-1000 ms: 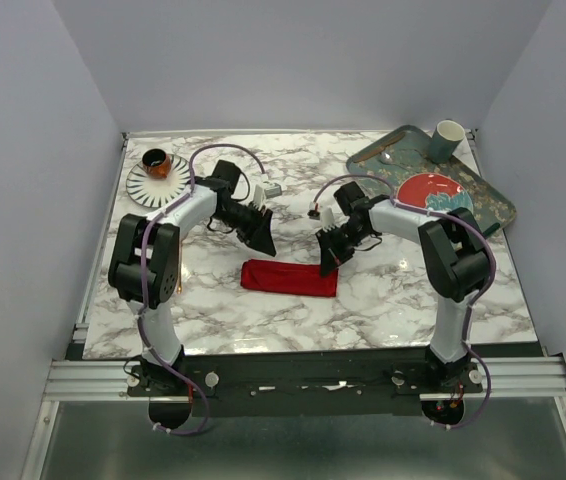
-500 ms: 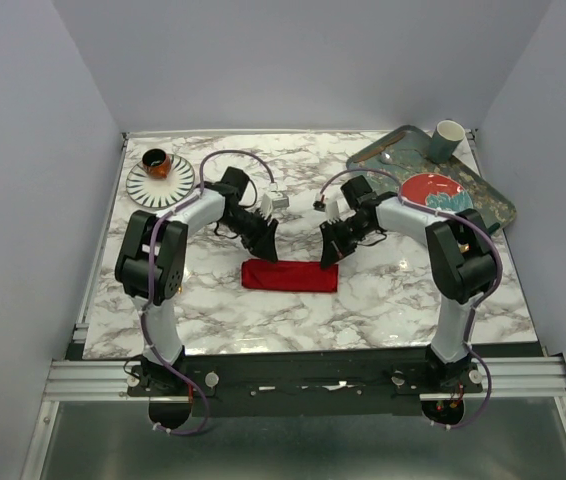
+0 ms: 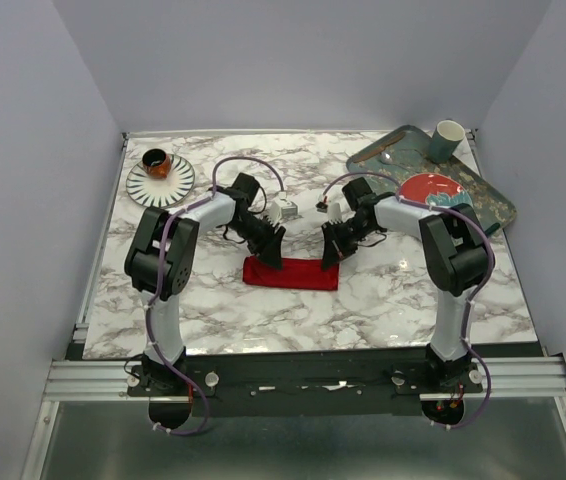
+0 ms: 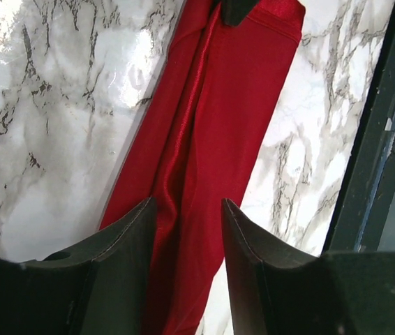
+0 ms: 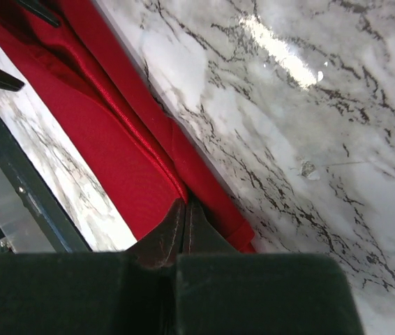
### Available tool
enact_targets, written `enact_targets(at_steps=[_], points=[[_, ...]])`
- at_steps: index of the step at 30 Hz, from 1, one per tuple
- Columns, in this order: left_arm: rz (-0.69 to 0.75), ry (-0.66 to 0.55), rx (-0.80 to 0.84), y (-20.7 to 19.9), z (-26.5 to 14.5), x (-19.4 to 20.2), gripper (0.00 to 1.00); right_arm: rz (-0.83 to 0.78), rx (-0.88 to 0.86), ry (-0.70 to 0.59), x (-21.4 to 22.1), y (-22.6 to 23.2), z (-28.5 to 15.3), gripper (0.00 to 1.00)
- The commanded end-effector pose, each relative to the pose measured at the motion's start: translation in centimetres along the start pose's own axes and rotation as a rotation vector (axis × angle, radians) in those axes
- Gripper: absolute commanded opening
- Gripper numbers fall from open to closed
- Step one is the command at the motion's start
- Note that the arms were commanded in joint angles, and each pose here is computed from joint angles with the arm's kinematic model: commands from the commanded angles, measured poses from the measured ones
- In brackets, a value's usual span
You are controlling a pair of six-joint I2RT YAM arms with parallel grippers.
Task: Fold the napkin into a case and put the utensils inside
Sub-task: Smooth out the smaller rectangle-folded napkin at the center of the board.
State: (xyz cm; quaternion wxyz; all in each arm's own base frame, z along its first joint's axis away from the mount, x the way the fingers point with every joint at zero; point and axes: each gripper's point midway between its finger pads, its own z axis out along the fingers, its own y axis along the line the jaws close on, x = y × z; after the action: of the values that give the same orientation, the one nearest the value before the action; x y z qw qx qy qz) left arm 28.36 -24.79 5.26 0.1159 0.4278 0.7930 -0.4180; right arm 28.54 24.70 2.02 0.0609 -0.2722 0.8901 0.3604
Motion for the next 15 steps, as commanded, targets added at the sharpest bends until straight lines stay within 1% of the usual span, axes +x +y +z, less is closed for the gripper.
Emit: enact_targets(at_steps=[1,2,5,6,8,9,11,12,14,15], points=[[0.000,0.028,-0.036,1.4,0.9,0.3,0.49,0.016,0.032,0.005,-0.3,-1.5,0.5,0.01],[-0.007,0.033,-0.048,1.7,1.0,0.4,0.47,0.017,0.028,0.008,-0.3,-1.5,0.6,0.01],[-0.024,0.041,-0.059,2.0,1.1,0.6,0.37,0.021,0.020,0.016,-0.1,-1.5,0.6,0.01],[-0.035,0.047,-0.069,2.3,1.1,0.8,0.28,0.023,0.017,0.017,-0.2,-1.5,0.6,0.01],[-0.057,0.053,-0.073,2.4,1.2,0.9,0.16,0.025,0.008,0.022,-0.2,-1.3,0.5,0.03],[-0.085,0.058,-0.062,2.2,1.4,1.2,0.08,0.026,0.003,0.021,-0.2,-1.2,0.5,0.08],[-0.112,0.055,-0.044,1.9,1.4,1.3,0.01,0.025,-0.011,0.021,-0.2,-0.8,0.3,0.13],[-0.140,0.048,-0.025,1.6,1.4,1.3,0.00,0.027,-0.015,0.020,-0.2,-0.7,0.3,0.17],[-0.152,0.035,-0.002,1.2,1.4,1.1,0.00,0.032,-0.024,0.023,-0.2,-0.6,0.2,0.21],[-0.150,0.026,0.006,0.8,1.2,0.8,0.00,0.031,-0.028,0.025,-0.2,-0.5,0.2,0.26]])
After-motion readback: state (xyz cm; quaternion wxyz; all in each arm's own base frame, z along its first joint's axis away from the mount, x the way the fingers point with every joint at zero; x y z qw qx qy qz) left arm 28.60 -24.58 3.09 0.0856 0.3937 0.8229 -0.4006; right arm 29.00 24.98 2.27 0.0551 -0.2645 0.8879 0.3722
